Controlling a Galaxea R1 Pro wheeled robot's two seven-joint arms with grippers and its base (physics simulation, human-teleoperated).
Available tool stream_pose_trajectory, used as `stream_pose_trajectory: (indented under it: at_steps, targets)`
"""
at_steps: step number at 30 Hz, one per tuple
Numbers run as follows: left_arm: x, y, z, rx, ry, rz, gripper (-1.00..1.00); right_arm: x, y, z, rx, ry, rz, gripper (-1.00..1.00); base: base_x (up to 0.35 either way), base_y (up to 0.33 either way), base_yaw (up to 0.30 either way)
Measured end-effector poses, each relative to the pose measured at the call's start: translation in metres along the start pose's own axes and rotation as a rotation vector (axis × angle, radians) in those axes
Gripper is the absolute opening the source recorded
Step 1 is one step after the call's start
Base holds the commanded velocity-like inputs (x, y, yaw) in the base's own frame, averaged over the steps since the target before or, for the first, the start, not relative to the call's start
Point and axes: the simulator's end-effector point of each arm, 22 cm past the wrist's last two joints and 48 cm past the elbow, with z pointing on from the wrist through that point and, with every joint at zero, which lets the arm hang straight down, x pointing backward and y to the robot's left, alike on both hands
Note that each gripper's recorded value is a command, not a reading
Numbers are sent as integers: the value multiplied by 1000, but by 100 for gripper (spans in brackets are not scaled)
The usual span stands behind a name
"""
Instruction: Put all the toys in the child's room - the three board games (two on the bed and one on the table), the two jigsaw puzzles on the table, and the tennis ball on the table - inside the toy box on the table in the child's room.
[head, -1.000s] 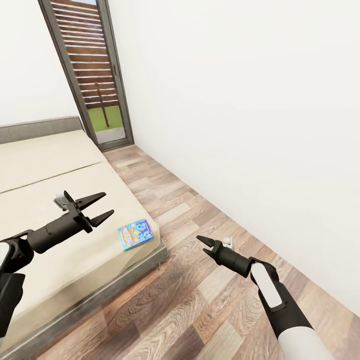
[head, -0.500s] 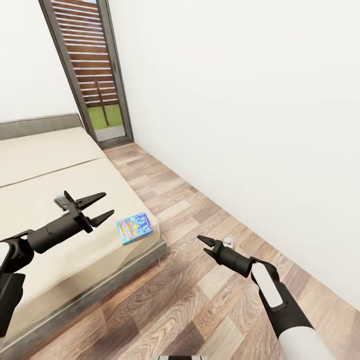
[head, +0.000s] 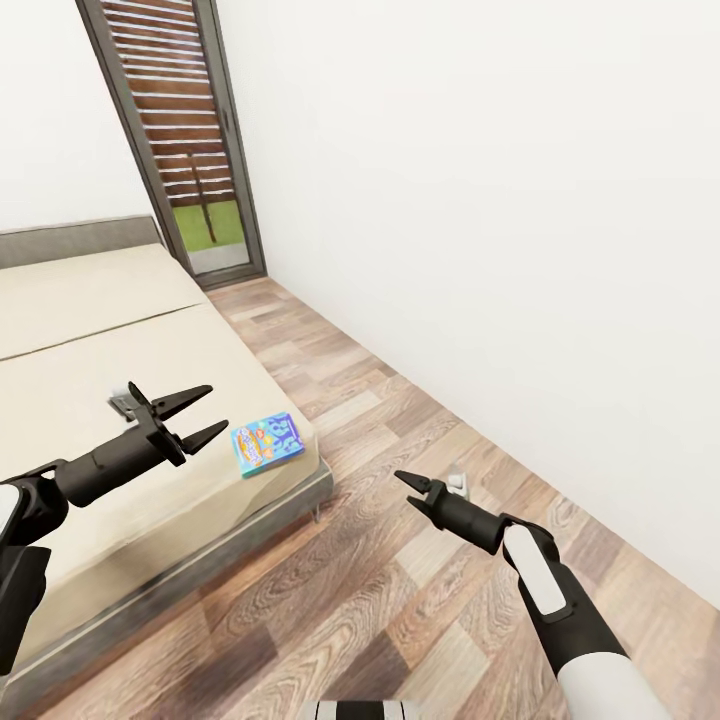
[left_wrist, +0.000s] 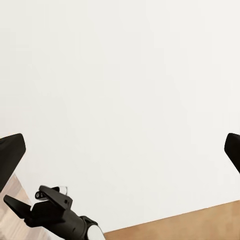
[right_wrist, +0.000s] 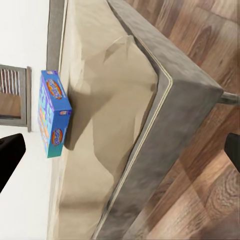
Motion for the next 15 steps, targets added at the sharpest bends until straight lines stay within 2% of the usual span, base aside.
stream_pose_trajectory:
  at_steps: [7, 15]
  targets:
    - [0, -1, 0, 2, 0, 0, 100, 8, 3, 1, -5, 36, 17, 100, 0, 0, 93]
    - [0, -3, -1, 4, -1, 3, 100, 10, 8, 0, -11, 53, 18, 100, 0, 0, 200]
